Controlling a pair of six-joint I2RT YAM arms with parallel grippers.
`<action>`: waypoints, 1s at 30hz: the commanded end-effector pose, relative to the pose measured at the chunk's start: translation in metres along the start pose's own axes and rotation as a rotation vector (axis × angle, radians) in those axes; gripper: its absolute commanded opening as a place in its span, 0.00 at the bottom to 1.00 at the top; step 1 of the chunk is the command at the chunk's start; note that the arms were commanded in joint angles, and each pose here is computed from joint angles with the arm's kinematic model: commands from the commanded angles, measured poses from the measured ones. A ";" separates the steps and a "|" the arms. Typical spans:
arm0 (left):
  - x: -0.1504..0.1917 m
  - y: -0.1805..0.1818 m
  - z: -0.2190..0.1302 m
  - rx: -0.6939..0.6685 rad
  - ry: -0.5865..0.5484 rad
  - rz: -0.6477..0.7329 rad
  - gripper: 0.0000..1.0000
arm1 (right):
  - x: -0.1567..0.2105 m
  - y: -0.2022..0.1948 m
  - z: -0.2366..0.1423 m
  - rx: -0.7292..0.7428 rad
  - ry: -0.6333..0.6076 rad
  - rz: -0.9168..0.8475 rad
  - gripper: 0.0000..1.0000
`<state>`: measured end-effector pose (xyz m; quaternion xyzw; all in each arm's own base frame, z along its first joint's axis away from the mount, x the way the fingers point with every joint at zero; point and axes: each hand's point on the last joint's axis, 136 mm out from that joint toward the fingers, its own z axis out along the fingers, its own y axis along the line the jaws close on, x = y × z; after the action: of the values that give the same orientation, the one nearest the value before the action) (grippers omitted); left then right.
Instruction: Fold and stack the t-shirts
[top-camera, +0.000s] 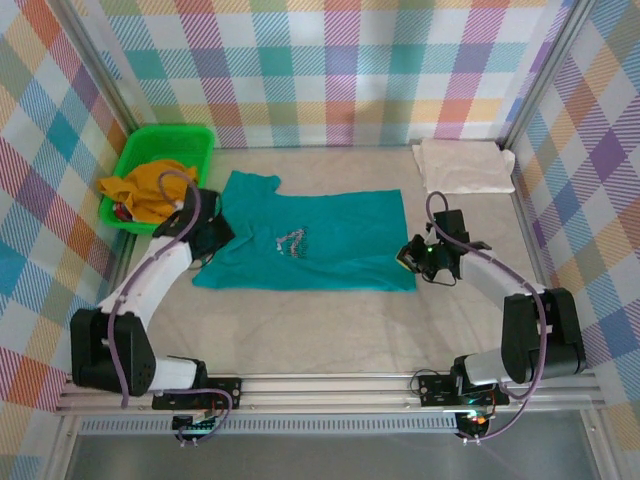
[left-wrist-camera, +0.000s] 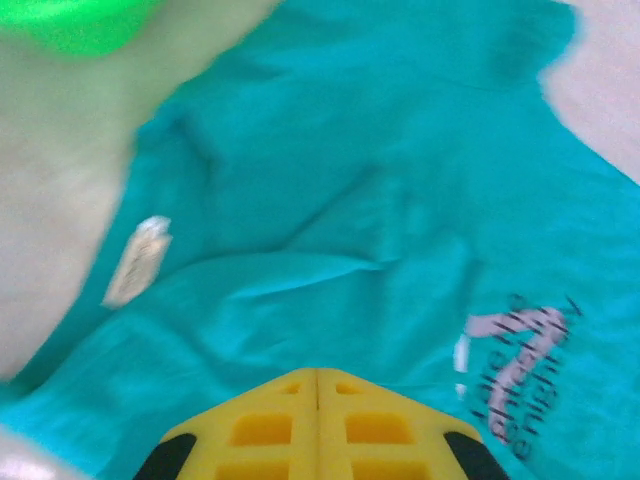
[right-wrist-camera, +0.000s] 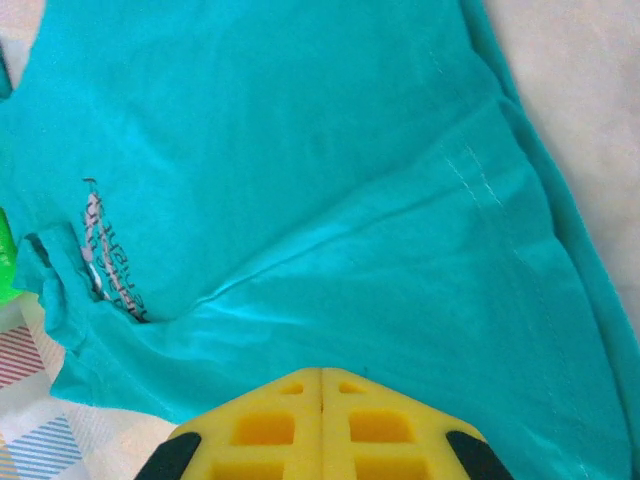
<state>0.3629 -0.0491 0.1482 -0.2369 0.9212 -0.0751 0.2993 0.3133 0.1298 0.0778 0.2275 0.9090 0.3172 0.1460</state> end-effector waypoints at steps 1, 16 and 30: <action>0.030 -0.021 0.028 -0.009 0.118 0.178 0.00 | -0.001 0.000 0.013 0.003 0.019 -0.046 0.00; 0.049 -0.031 0.126 -0.154 0.226 0.240 0.00 | 0.012 -0.031 0.054 0.042 0.089 -0.016 0.00; 0.014 -0.018 0.138 -0.172 0.233 0.211 0.00 | 0.022 -0.052 0.061 0.084 0.099 0.008 0.00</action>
<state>0.4396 -0.0781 0.0274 -0.1627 0.9702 -0.0017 0.1794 0.3171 0.1397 0.0160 0.2142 0.9188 0.3110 0.1149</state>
